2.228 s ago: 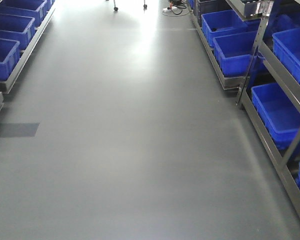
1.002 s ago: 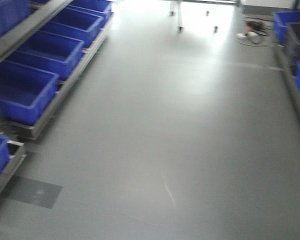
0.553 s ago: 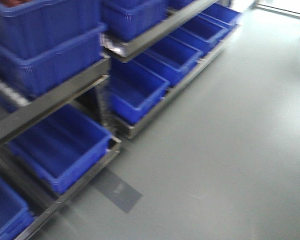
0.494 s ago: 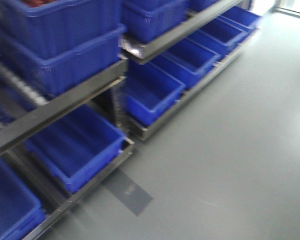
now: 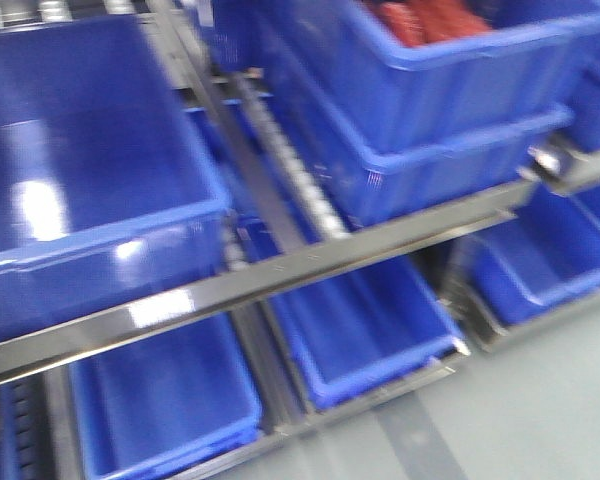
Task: Pour parts from conveyor to right shelf
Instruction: 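Turn into the shelf aisle and drive to the blue bin rack, then position the base in front of the empty blue bin on the shelf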
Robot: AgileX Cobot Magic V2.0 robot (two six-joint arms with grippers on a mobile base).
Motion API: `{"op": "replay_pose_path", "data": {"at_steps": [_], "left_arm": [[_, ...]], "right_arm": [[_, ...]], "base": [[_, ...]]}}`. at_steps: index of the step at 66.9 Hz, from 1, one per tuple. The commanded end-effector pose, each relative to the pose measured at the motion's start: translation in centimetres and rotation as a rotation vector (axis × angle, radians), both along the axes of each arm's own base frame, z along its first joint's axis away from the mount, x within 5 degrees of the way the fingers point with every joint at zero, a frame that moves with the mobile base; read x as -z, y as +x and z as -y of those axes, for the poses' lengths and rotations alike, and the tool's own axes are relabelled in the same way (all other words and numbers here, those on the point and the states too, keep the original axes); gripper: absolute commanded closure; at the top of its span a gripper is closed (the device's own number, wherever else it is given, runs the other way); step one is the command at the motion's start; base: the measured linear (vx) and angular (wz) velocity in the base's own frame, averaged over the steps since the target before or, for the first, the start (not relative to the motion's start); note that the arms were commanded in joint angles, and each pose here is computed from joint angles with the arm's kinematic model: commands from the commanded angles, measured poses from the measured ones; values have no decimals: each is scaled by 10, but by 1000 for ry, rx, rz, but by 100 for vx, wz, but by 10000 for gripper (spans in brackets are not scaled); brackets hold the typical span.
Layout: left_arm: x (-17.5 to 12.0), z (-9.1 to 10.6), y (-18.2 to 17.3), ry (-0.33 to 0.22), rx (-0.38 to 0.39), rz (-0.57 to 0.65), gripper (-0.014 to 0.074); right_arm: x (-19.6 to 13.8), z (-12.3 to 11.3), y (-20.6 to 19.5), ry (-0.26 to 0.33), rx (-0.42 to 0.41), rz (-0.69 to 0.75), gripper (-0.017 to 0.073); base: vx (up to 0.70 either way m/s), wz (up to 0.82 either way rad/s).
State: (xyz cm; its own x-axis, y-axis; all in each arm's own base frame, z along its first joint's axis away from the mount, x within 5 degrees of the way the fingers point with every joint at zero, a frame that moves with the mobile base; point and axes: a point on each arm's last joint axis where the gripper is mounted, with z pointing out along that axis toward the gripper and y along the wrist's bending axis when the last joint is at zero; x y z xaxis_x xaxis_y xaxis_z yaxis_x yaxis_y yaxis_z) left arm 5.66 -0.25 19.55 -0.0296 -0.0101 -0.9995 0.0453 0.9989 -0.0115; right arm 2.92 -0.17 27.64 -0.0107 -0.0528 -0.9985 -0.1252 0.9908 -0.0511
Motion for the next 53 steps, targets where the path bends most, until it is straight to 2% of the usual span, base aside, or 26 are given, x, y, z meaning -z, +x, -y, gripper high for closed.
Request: {"op": "replay_pose_path", "data": {"at_steps": [1,32,53], "left_arm": [[-14,0,-2,-19,8,109,600],[-14,0,-2,-19,8,109,600],[-14,0,-2,-19,8,109,600]], "right_arm": [[-15,-1,-1,-8,-5,91,564],[-15,-1,-1,-8,-5,91,564],[-15,-1,-1,-8,-5,91,564]], "base": [[19,72],[18,68],[17,21]]}}
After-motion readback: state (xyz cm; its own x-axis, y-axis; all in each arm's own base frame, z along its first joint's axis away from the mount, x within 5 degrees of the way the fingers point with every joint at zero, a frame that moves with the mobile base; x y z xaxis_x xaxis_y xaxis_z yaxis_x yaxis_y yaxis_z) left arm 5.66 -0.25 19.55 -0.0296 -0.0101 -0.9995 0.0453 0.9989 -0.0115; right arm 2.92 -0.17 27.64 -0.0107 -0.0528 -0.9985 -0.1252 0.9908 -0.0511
